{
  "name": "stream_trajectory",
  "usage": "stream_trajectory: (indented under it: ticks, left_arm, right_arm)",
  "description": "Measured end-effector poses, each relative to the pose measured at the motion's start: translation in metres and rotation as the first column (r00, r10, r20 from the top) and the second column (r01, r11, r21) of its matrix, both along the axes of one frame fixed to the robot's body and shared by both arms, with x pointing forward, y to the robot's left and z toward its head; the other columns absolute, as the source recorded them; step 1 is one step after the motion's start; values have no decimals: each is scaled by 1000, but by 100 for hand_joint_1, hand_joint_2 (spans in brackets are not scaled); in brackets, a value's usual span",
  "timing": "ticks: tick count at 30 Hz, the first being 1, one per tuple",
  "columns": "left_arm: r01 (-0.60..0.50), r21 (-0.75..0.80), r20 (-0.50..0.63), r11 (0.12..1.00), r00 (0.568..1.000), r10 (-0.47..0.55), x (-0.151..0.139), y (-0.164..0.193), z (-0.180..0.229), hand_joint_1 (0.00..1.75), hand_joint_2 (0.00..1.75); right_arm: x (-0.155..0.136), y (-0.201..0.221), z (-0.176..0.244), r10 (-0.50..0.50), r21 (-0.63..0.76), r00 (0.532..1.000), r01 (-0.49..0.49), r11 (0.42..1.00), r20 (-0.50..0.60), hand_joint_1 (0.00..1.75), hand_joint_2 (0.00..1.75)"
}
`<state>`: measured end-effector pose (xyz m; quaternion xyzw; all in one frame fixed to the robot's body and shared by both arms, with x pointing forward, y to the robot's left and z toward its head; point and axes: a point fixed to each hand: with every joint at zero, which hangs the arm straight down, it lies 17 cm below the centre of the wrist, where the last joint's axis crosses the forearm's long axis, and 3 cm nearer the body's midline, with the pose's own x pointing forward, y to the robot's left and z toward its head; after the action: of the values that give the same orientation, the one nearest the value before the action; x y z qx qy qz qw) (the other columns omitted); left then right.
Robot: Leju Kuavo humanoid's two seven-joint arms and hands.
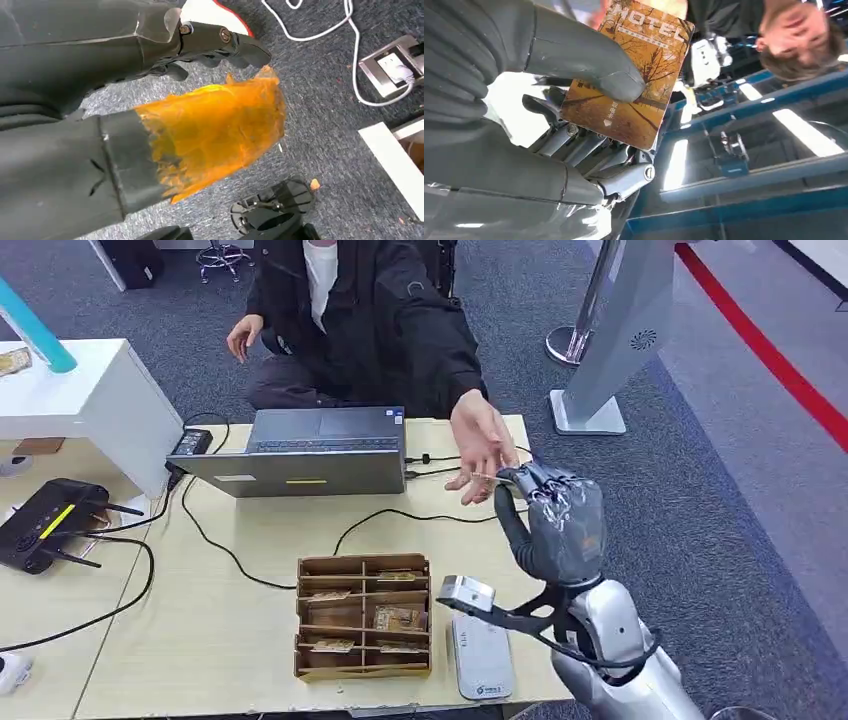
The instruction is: Pass the card to the sensor for recognition and then transmit it.
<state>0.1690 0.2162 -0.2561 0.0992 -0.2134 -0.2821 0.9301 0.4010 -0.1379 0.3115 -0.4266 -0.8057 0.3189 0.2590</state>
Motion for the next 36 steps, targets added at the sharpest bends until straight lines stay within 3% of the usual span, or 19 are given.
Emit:
stream_trajectory:
  ticks: [12,13,14,18,19,27,36]
  left_arm:
    - [31,5,-5,1000,1000,-31,1,-2,0,0,0]
    - [32,5,-5,999,999,-32,1,-2,0,0,0]
    - [32,6,-5,999,999,-32,1,-2,0,0,0]
    - [35,7,-4,999,999,-35,2,-2,0,0,0]
    - [35,7,-4,999,999,-35,2,-3,1,0,0]
    - [26,7,-3,1000,1000,-26,2,-2,1,0,0]
    - [1,4,10,1000,1000,-1,2,0,1,0,0]
  right_arm:
    - [37,5,-19,-57,-74,996,52,996,-73,175,175]
    - [39,6,-20,-62,-78,995,56,995,-75,103,175]
    - [41,6,-22,-70,-82,994,63,995,-79,2,175]
    - [45,6,-27,-94,-107,992,84,991,-87,0,175]
    - [46,6,-29,-97,-114,991,86,990,-94,0,0]
    - [44,11,-32,-90,-118,990,77,990,-107,0,0]
    - [3,11,-8,51,92,998,-47,995,-48,0,0]
